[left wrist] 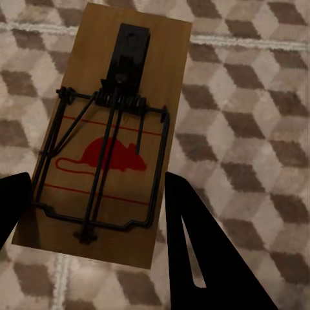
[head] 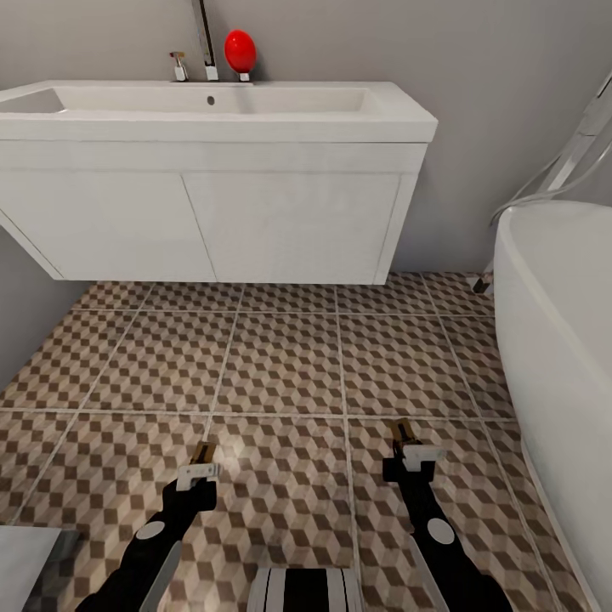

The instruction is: Take the four mousetraps from the cabinet in the bathroom and place them on the bathroom floor. Make sure all four end up on the same floor surface, and ensure that at least two of them are either under or directly next to the same bathroom sink.

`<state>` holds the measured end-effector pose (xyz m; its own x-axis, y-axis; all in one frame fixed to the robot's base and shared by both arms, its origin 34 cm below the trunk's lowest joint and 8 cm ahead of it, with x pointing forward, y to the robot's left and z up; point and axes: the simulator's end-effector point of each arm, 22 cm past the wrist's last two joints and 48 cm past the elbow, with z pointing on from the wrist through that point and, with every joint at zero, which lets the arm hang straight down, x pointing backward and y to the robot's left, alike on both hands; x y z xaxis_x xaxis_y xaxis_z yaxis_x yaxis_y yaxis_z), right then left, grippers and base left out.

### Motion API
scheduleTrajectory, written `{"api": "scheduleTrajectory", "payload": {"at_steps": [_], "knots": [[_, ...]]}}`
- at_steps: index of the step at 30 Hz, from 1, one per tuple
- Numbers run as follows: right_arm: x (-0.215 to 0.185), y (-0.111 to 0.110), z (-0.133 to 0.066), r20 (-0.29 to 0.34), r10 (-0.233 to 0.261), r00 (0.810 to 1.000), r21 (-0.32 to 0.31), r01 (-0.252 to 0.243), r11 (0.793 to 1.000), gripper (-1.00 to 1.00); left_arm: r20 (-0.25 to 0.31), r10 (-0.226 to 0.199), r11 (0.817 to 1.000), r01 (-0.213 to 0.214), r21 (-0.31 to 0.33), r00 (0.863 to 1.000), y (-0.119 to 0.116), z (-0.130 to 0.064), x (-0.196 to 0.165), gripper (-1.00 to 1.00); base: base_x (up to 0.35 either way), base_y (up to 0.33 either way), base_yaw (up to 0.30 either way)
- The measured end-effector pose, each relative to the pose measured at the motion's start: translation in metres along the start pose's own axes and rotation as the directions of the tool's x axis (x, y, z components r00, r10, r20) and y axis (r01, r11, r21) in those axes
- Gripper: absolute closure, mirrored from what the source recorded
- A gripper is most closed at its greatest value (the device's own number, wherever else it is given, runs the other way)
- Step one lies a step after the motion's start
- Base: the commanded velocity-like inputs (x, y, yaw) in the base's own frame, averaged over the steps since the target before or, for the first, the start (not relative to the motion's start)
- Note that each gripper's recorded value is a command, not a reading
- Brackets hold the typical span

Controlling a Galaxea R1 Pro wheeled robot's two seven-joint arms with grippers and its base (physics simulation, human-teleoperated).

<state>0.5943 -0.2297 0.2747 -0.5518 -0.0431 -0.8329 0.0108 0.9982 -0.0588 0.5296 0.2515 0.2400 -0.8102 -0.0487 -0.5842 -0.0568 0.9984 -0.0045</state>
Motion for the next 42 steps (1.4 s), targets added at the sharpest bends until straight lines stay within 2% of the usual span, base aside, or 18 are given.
{"api": "scheduleTrajectory", "payload": {"at_steps": [16, 27, 42], "knots": [[0.0, -0.001, 0.0, 0.0, -0.002, 1.0, 0.002, 0.002, 1.0, 1.0, 0.037, -0.007, 1.0, 0.007, 0.01, 0.999, -0.005, -0.004, -0.018, 1.0, 0.0, 0.0, 0.0], [0.0, -0.002, 0.0, 0.001, -0.003, 1.0, 0.002, 0.003, 1.0, 1.0, 0.042, -0.008, 1.0, 0.008, 0.011, 0.999, -0.006, -0.004, -0.021, 1.0, 0.0, 0.0, 0.0], [0.045, 0.0, 0.006, -0.077, -0.005, 0.997, 0.002, 0.005, 1.0, 1.0, -0.037, -0.007, 1.0, 0.007, 0.008, 0.999, -0.005, 0.013, 0.019, 1.0, 0.0, 0.0, 0.0]]}}
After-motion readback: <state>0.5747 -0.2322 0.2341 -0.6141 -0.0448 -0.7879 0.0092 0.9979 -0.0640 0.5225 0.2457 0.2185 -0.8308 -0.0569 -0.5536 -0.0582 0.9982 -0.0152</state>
